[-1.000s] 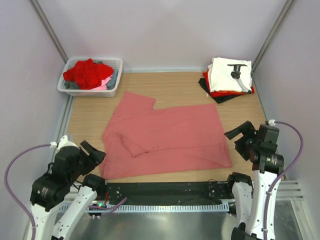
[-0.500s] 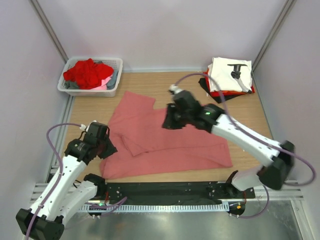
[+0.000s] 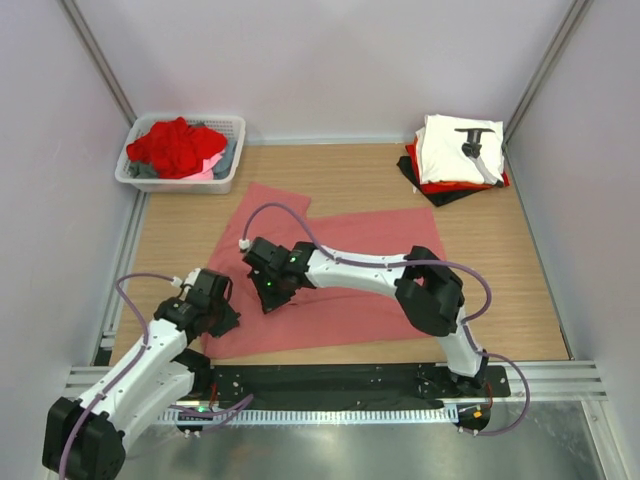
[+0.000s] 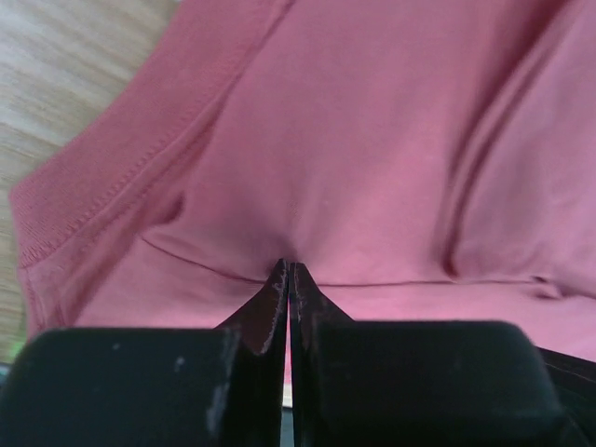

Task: Fold and stack the t-shirts
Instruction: Fold the tshirt

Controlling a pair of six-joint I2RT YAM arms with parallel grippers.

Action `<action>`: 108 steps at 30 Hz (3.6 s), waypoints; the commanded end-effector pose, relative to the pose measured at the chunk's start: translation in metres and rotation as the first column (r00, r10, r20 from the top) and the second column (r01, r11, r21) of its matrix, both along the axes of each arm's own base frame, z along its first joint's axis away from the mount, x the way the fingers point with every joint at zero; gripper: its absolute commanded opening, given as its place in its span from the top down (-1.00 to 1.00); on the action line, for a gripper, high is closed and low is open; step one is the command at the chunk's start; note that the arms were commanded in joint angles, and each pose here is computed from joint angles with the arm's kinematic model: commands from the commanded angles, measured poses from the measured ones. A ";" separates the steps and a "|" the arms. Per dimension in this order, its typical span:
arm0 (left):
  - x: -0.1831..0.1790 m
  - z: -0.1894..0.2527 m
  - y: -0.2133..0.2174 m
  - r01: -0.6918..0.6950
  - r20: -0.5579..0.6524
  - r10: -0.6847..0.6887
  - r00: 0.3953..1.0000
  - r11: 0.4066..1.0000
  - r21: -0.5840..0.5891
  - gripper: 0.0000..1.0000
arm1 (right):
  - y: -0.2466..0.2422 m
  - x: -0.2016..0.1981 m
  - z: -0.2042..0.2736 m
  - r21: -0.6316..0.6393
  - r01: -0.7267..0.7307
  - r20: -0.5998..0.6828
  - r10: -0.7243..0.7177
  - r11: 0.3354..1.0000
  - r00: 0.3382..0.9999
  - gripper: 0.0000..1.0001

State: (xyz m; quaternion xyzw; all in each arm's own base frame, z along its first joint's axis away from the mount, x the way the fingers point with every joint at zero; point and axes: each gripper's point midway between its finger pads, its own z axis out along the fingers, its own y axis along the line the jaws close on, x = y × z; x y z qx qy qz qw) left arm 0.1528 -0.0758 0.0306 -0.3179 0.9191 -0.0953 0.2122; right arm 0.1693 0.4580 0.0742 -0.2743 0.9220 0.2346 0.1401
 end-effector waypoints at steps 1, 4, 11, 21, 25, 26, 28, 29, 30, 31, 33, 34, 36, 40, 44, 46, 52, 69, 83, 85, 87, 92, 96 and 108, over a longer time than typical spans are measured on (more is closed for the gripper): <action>0.010 -0.007 0.003 -0.038 0.045 0.038 0.998 0.999 0.008 1.00 | 0.027 -0.003 0.007 0.073 -0.063 0.011 0.063 0.995 0.998 0.97; 0.008 -0.010 0.004 -0.040 0.050 0.040 0.998 0.999 0.012 1.00 | 0.033 -0.004 -0.009 0.069 -0.084 -0.005 0.084 0.994 0.996 0.97; 0.007 -0.011 0.007 -0.047 0.053 0.046 0.998 0.999 0.028 1.00 | 0.034 0.004 -0.038 0.015 -0.102 -0.007 0.102 0.995 0.995 0.97; 0.006 -0.010 0.009 -0.059 0.056 0.057 0.997 0.998 0.032 1.00 | -0.036 0.090 -0.042 -0.134 0.014 0.089 -0.002 0.991 0.996 0.97; 0.006 -0.010 0.010 -0.060 0.057 0.058 0.997 0.998 0.036 1.00 | -0.063 0.140 -0.025 -0.124 0.085 0.129 -0.069 0.989 0.989 0.97; 0.006 -0.010 0.010 -0.062 0.055 0.060 0.997 0.997 0.038 1.00 | -0.059 0.151 -0.010 -0.094 0.092 0.150 -0.077 0.991 0.986 0.97; 0.006 -0.010 0.011 -0.065 0.054 0.063 0.997 0.997 0.041 1.00 | -0.061 0.162 0.008 -0.075 0.102 0.168 -0.088 0.992 0.982 0.97; 0.005 -0.011 0.011 -0.065 0.049 0.063 0.997 0.997 0.044 1.00 | -0.059 0.172 0.023 -0.051 0.104 0.192 -0.092 0.993 0.977 0.97; 0.005 -0.010 0.011 -0.065 0.050 0.063 0.997 0.997 0.043 1.00 | -0.061 0.173 0.029 -0.053 0.102 0.193 -0.090 0.993 0.977 0.97; 0.006 -0.010 0.011 -0.066 0.050 0.064 0.997 0.997 0.047 1.00 | -0.063 0.178 0.033 -0.051 0.101 0.204 -0.089 0.994 0.975 0.97; 0.005 -0.011 0.012 -0.067 0.047 0.064 0.997 0.997 0.050 1.00 | -0.066 0.188 0.044 -0.055 0.120 0.228 -0.105 0.991 0.968 0.97; 0.006 -0.011 0.012 -0.067 0.047 0.064 0.997 0.997 0.050 1.00 | -0.068 0.190 0.047 -0.054 0.128 0.230 -0.112 0.990 0.967 0.97; 0.006 -0.009 0.011 -0.061 0.044 0.059 0.997 0.997 0.050 0.99 | -0.076 0.195 0.054 -0.047 0.148 0.224 -0.134 0.988 0.965 0.92; 0.019 0.026 -0.007 -0.008 0.106 0.005 0.994 1.000 0.023 0.61 | -0.083 0.175 0.063 0.003 0.164 0.183 -0.161 0.987 0.970 0.72; 0.037 0.077 -0.008 0.047 0.156 -0.059 0.986 0.995 0.083 0.37 | -0.073 0.122 0.064 0.125 0.123 0.124 -0.139 0.984 0.982 0.46; 0.044 0.095 -0.012 0.087 0.160 -0.103 0.982 0.991 0.104 0.37 | -0.075 0.095 0.046 0.108 0.128 0.073 -0.136 0.986 0.988 0.38; 0.055 0.123 -0.005 0.125 0.210 -0.162 0.964 0.976 0.179 0.33 | -0.034 0.037 0.039 0.221 0.076 0.013 -0.081 0.972 0.997 0.33; 0.036 0.209 0.046 0.072 0.284 -0.189 0.940 0.924 0.375 -0.18 | 0.023 0.005 -0.065 0.053 0.042 0.014 -0.043 0.998 0.999 0.34; 0.078 0.256 0.047 0.070 0.305 -0.231 0.924 0.886 0.459 -0.36 | 0.041 -0.018 -0.038 0.111 0.027 0.018 -0.029 0.993 0.999 0.16; 0.085 0.265 0.047 0.065 0.314 -0.233 0.920 0.883 0.464 -0.37 | 0.035 -0.006 -0.010 0.127 0.038 0.047 -0.044 0.991 0.998 0.00; 0.099 0.282 0.048 0.049 0.339 -0.230 0.912 0.883 0.467 -0.40 | 0.021 0.017 0.010 0.126 0.076 0.097 -0.089 0.989 0.991 -0.20; 0.150 0.308 0.034 0.086 0.402 -0.275 0.873 0.900 0.428 -0.41 | -0.062 0.063 0.076 0.134 0.240 0.198 -0.263 0.962 0.944 -0.55; 0.213 0.279 -0.001 0.210 0.343 -0.362 0.867 0.889 0.408 -0.33 | -0.128 0.080 0.122 0.212 0.326 0.225 -0.371 0.921 0.901 -0.76; 0.364 0.165 -0.053 0.380 0.098 -0.453 0.886 0.830 0.409 -0.25 | -0.275 0.059 0.115 0.137 0.553 0.295 -0.567 0.822 0.769 -0.99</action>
